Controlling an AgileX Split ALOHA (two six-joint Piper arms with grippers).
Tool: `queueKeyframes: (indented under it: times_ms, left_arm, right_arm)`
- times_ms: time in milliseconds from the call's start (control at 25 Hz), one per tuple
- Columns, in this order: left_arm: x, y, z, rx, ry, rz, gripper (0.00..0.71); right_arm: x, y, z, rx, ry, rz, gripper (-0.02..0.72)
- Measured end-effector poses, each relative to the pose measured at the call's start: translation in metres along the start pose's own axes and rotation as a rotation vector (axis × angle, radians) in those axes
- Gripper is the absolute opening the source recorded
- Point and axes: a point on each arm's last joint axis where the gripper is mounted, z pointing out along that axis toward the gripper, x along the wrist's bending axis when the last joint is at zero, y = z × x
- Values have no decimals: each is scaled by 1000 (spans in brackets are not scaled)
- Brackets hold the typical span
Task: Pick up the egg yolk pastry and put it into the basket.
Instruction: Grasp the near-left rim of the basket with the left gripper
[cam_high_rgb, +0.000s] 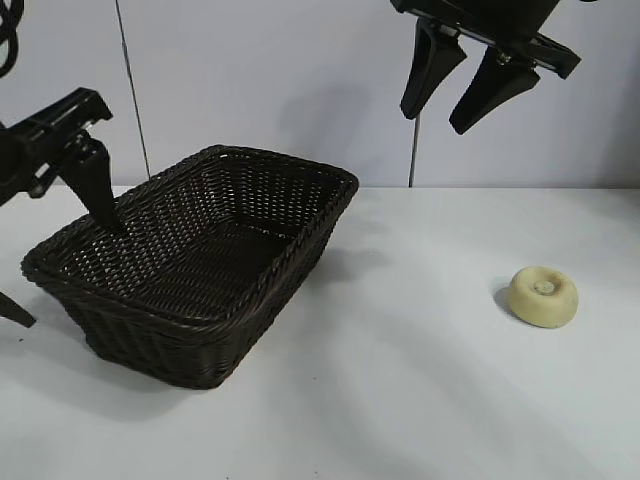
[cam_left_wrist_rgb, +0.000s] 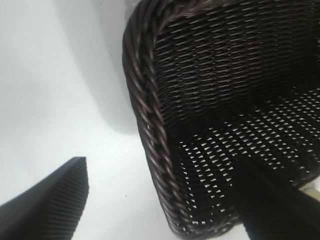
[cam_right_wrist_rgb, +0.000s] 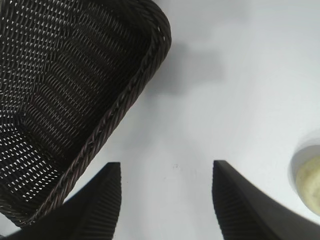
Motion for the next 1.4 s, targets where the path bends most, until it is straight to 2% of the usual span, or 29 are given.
queueKeyframes:
  times_ms: [80, 280, 600, 1000, 1280, 1400]
  left_arm:
    - [-4, -6, 10, 5, -7, 14, 571]
    - [-4, -13, 41, 23, 38, -9, 571]
    - [-7, -9, 62, -7, 2, -20, 559]
    - [-4, -7, 75, -22, 31, 17, 344]
    - [-4, -6, 75, -23, 28, -9, 99]
    - [-3, -7, 75, -19, 39, 5, 99]
  right_arm:
    - [0, 0, 0, 0, 0, 0, 402]
    - [0, 0, 0, 1, 0, 0, 402]
    - [0, -1, 0, 14, -2, -2, 402]
    - [0, -2, 0, 24, -1, -2, 402]
    - [0, -3, 0, 30, -1, -2, 402]
    - [0, -3, 0, 30, -1, -2, 402]
